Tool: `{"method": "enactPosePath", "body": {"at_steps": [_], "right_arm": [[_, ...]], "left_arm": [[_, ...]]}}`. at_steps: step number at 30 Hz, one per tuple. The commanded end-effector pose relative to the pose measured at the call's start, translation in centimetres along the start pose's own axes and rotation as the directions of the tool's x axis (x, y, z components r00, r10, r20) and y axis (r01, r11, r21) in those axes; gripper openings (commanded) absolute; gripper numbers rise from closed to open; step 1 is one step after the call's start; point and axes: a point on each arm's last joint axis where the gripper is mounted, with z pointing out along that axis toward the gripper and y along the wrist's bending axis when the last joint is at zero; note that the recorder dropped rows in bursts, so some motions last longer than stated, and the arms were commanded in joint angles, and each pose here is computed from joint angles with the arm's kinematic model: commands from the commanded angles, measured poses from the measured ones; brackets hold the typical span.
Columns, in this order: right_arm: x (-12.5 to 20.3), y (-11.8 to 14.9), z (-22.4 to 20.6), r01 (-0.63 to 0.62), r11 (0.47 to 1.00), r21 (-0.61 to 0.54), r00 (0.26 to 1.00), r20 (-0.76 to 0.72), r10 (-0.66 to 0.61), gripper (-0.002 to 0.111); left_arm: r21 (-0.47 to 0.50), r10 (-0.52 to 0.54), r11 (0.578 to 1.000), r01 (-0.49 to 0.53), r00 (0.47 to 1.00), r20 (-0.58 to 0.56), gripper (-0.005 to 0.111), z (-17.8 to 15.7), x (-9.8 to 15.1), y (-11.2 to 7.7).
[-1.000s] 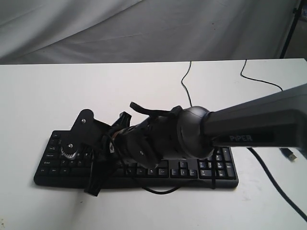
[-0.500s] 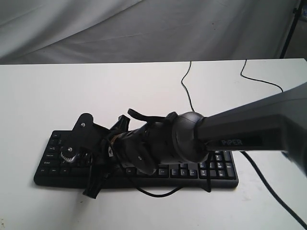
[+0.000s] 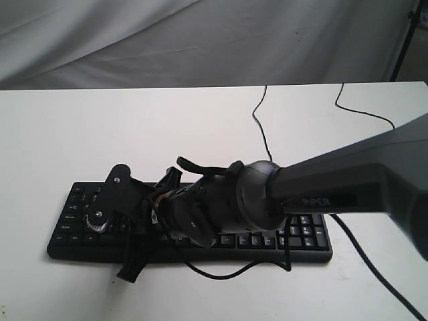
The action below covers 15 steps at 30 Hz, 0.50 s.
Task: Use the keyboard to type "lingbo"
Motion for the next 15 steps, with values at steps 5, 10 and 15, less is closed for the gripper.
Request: {"method": "enactPosePath", "body": {"at_steps": [5, 10, 15], "right_arm": [[-0.6, -0.2, -0.8, -0.008, 1.000, 0.004, 1.000, 0.014, 0.008, 0.000], [-2.1, -0.8, -2.8, 0.016, 1.000, 0.025, 0.998, 0.061, -0.018, 0.000], [-2.0, -1.8, -4.6, -0.001, 0.998, 0.059, 0.995, 0.096, -0.004, 0.000]], "left_arm": [[0.004, -0.003, 1.000, 0.003, 1.000, -0.003, 0.001, 0.1, 0.1, 0.0], [0.004, -0.003, 1.000, 0.003, 1.000, -0.003, 0.001, 0.1, 0.1, 0.0], [0.004, -0.003, 1.000, 0.003, 1.000, -0.003, 0.001, 0.1, 0.1, 0.0]]}}
